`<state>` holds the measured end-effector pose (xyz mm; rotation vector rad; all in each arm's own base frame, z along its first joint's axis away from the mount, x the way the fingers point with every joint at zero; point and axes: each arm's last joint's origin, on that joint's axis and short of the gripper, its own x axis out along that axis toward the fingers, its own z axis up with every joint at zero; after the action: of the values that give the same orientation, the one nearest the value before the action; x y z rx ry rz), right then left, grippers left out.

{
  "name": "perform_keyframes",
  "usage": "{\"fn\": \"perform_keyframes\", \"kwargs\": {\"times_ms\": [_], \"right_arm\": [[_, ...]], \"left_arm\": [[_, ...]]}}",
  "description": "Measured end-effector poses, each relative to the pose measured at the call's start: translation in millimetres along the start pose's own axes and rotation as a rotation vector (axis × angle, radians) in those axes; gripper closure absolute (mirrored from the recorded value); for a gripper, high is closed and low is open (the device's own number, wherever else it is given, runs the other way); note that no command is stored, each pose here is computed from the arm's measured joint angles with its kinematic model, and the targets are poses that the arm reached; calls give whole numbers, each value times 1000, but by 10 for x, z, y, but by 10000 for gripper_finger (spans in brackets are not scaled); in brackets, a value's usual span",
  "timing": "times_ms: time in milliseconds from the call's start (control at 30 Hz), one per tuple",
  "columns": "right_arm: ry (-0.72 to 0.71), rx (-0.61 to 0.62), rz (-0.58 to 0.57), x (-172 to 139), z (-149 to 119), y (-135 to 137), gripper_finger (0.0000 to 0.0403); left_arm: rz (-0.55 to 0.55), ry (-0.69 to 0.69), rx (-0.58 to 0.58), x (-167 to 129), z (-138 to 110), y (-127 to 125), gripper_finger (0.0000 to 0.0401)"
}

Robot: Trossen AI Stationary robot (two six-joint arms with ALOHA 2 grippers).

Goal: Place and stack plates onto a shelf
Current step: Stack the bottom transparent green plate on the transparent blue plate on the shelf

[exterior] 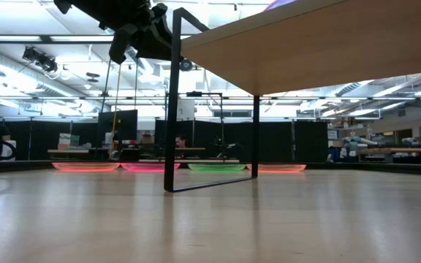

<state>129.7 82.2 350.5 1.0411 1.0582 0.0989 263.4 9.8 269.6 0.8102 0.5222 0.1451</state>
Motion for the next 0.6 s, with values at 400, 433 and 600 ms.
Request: {"fn": "perform_keyframes", "kwargs": {"times_ms": [400,433,600], "right_arm": [[116,-51,-160,334,-239,56,391],[121,-45,-181,349,-248,46,391],[139,-26,-255,379,-272,-2,391]], "left_arm": [[-1,1,0,0,-1,-1,275],[-1,1,1,0,-1,-2,275],[-1,1,1,0,-1,-1,275]]}}
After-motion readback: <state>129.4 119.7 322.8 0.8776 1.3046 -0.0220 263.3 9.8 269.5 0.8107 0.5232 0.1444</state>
